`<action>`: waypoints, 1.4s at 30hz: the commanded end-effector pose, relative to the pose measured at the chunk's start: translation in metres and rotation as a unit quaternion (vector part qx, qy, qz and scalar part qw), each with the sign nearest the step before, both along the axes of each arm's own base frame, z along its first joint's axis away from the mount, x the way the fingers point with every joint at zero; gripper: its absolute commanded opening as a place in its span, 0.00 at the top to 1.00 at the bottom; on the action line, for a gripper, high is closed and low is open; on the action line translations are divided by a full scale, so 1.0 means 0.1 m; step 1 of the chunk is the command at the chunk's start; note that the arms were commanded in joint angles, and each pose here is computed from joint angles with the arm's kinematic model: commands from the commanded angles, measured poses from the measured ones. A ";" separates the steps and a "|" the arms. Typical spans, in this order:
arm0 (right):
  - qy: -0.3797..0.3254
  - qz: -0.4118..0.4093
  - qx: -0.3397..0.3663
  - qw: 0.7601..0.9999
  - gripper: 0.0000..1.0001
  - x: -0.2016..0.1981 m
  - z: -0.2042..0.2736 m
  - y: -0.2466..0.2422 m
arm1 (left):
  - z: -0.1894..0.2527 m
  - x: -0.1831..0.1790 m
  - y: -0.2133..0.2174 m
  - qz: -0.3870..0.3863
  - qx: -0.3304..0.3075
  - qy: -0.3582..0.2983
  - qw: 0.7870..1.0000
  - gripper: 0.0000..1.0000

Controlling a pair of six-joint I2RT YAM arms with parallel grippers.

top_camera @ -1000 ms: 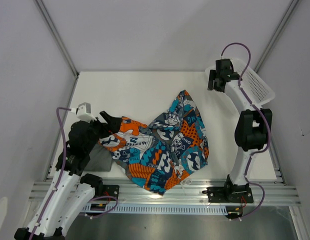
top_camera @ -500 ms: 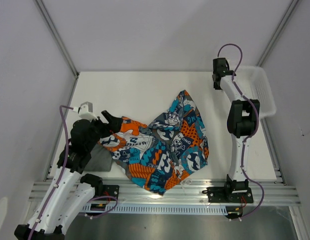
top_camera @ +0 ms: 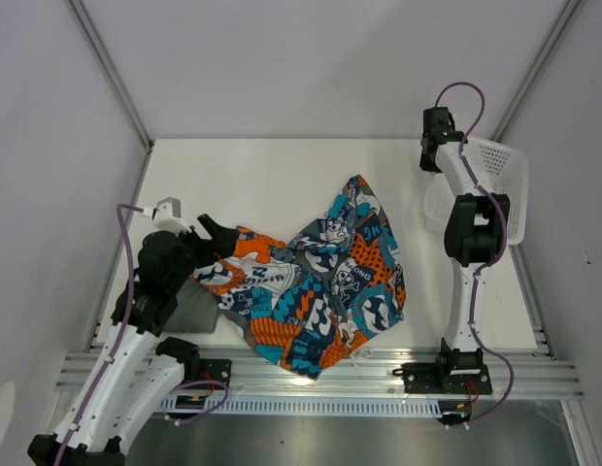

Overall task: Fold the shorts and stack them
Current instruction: Flatten the shorts out

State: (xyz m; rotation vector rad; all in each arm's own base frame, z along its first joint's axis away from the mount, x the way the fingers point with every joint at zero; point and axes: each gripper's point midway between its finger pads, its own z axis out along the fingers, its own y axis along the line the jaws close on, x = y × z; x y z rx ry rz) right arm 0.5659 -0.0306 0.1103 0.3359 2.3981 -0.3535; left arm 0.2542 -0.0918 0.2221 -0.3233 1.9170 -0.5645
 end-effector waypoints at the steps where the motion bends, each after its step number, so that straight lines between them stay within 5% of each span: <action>1: -0.019 0.045 -0.005 0.999 1.00 0.18 0.03 -0.03 | 0.13 0.01 -0.05 -0.015 -0.003 -0.024 1.000 0.05; 10: -0.047 0.225 -0.089 0.969 1.00 0.47 0.05 -0.03 | 0.13 0.04 -0.12 -0.033 -0.003 -0.010 0.999 0.05; 14: -0.039 0.208 -0.108 0.971 1.00 0.57 -0.08 -0.27 | 0.13 0.08 -0.14 -0.036 0.000 -0.001 0.999 0.05; 16: -0.031 0.191 -0.121 0.974 0.82 0.61 -0.10 -0.37 | 0.11 0.11 -0.12 -0.031 0.006 0.004 1.000 0.05; 17: -0.028 0.178 -0.130 0.975 0.62 0.61 -0.06 -0.42 | 0.11 0.12 -0.12 -0.028 0.006 0.003 1.000 0.05; 18: -0.031 0.172 -0.135 0.975 0.30 0.62 0.05 -0.44 | 0.13 0.13 -0.11 -0.025 0.007 0.002 1.000 0.05; 25: -0.115 0.194 -0.129 0.966 0.27 0.41 1.16 -0.02 | 0.17 0.12 -0.12 -0.026 0.003 -0.001 1.000 0.05; 31: -0.165 0.123 -0.005 0.979 0.23 -0.41 1.89 0.51 | 0.07 0.11 -0.18 -0.046 0.007 0.014 0.999 0.05; 36: -0.124 0.212 0.135 0.960 0.28 -1.38 1.58 1.62 | -0.02 0.10 -0.28 -0.066 0.015 0.026 0.997 0.05; 42: -0.069 0.356 0.165 0.917 0.28 -2.73 1.10 2.68 | -0.07 0.16 -0.26 -0.049 0.015 0.048 0.998 0.05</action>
